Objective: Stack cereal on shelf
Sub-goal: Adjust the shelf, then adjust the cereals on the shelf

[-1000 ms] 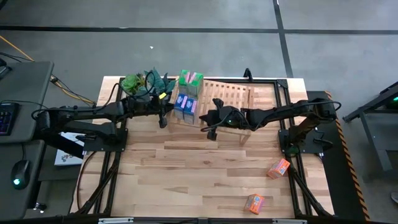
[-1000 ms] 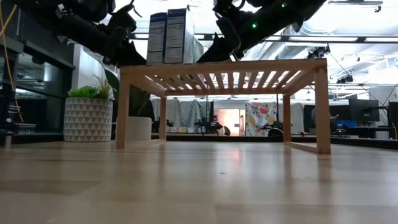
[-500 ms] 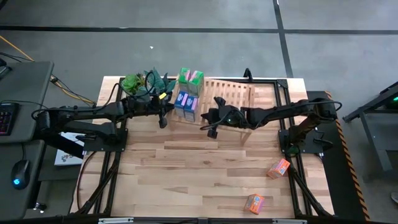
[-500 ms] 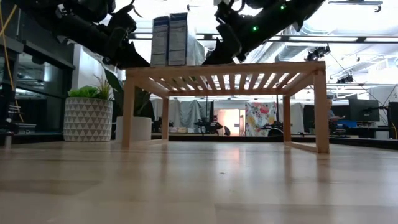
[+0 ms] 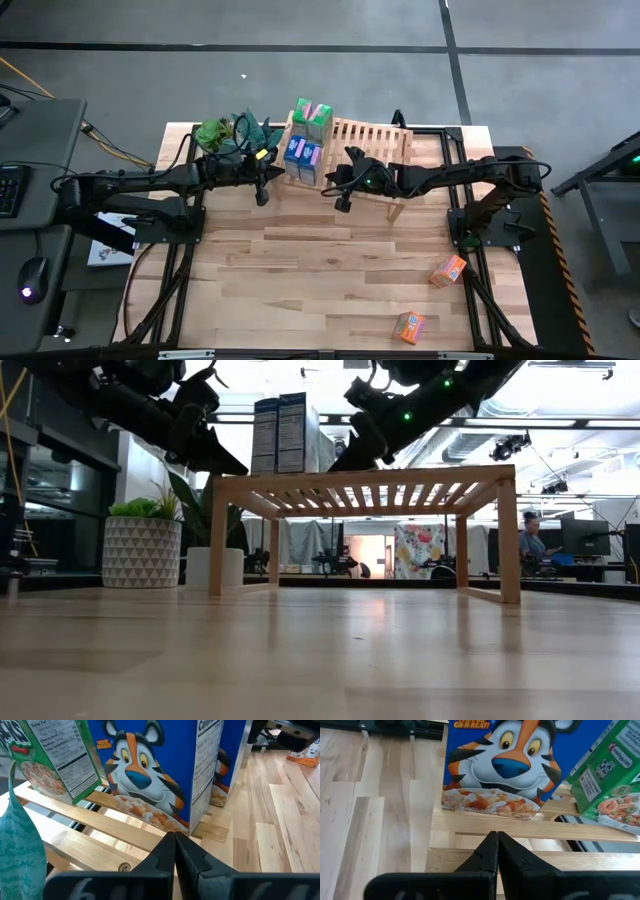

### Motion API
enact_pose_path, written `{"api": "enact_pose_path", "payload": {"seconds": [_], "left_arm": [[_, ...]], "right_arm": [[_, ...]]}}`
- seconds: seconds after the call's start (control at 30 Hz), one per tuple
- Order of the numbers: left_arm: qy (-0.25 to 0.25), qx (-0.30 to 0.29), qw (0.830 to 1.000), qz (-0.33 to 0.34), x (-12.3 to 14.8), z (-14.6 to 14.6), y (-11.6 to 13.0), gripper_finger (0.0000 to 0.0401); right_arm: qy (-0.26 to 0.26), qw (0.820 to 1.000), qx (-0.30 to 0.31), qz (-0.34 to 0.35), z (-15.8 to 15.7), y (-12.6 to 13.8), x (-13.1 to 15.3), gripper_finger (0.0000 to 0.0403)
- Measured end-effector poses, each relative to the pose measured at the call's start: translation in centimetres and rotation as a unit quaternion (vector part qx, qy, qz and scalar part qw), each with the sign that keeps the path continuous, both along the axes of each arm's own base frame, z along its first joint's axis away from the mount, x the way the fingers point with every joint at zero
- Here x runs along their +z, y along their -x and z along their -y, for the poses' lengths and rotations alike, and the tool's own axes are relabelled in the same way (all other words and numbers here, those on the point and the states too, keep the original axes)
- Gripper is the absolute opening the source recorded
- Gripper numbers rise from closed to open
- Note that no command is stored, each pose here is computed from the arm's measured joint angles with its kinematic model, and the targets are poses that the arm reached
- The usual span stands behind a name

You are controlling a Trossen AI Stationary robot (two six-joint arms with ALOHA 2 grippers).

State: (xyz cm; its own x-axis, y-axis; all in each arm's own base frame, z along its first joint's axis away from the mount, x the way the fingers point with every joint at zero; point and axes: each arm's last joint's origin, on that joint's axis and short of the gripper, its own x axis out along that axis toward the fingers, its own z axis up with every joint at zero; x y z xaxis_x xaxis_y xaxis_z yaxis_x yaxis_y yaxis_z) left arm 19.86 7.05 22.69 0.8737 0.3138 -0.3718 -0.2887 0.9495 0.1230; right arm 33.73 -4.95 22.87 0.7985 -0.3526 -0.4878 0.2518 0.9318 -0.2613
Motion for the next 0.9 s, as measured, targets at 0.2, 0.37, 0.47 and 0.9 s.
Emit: {"api": "enact_pose_path", "payload": {"seconds": [0.2,0.37,0.47,0.9], "left_arm": [[0.001,0.0,1.0,-0.002,0.0,0.0,0.0,0.0],[0.003,0.0,1.0,-0.009,-0.2,0.0,0.1,0.0],[0.003,0.0,1.0,-0.009,-0.2,0.0,0.1,0.0],[0.007,0.003,1.0,0.002,0.0,0.0,0.0,0.0]], "right_arm": [[0.008,1.0,0.008,0.001,-0.3,0.1,0.2,0.0],[0.01,1.0,0.022,-0.004,-1.1,1.1,1.3,0.0],[-0.002,1.0,0.024,-0.001,-1.7,2.2,2.5,0.0],[-0.062,0.989,0.089,0.098,-5.2,1.8,4.6,0.0]]}}
